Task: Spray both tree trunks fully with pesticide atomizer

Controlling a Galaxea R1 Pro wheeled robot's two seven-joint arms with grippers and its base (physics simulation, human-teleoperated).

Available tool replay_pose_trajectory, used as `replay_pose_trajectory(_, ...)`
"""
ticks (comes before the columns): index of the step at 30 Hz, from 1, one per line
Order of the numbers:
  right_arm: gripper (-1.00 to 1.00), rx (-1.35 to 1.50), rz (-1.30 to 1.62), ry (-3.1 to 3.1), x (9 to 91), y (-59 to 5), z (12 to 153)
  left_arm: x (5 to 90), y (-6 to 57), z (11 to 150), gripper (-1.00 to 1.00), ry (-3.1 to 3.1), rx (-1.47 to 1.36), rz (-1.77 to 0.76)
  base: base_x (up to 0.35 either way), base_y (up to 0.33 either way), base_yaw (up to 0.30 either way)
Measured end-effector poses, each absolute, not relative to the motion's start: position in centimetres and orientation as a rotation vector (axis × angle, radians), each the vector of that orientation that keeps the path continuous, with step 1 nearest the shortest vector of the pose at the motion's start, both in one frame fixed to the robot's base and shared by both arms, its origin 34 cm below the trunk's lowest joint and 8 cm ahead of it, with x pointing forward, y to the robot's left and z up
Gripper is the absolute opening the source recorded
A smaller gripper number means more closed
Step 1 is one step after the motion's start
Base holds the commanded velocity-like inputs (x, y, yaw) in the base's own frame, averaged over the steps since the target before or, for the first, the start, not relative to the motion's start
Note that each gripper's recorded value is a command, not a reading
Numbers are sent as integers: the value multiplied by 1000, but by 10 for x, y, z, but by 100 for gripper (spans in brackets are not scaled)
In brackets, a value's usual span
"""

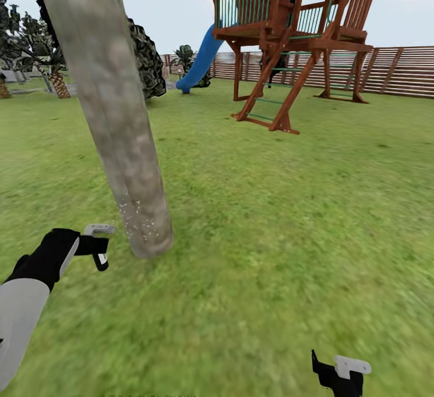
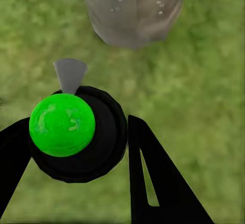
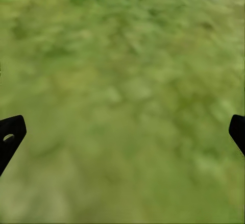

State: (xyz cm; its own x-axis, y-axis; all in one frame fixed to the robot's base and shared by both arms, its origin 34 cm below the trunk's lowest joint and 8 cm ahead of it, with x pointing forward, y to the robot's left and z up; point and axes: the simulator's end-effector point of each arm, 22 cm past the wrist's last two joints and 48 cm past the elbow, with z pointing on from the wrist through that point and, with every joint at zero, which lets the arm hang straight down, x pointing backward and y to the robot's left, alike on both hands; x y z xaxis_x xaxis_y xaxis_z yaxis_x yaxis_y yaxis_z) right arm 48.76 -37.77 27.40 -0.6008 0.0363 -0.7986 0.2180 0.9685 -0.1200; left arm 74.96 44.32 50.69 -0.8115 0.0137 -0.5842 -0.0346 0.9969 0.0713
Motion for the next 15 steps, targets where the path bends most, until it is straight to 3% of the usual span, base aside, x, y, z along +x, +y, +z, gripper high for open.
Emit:
replay_pose_trajectory(6, 100, 178, -255, 2206, 488, -377, 274, 749, 448, 505, -100, 2516, -34, 140, 0, -270, 257)
replay_pose_trajectory(15, 100, 178, -255, 2205, 488, -377, 274, 749, 448, 505, -100, 2516, -39, 134, 87, -264, 19)
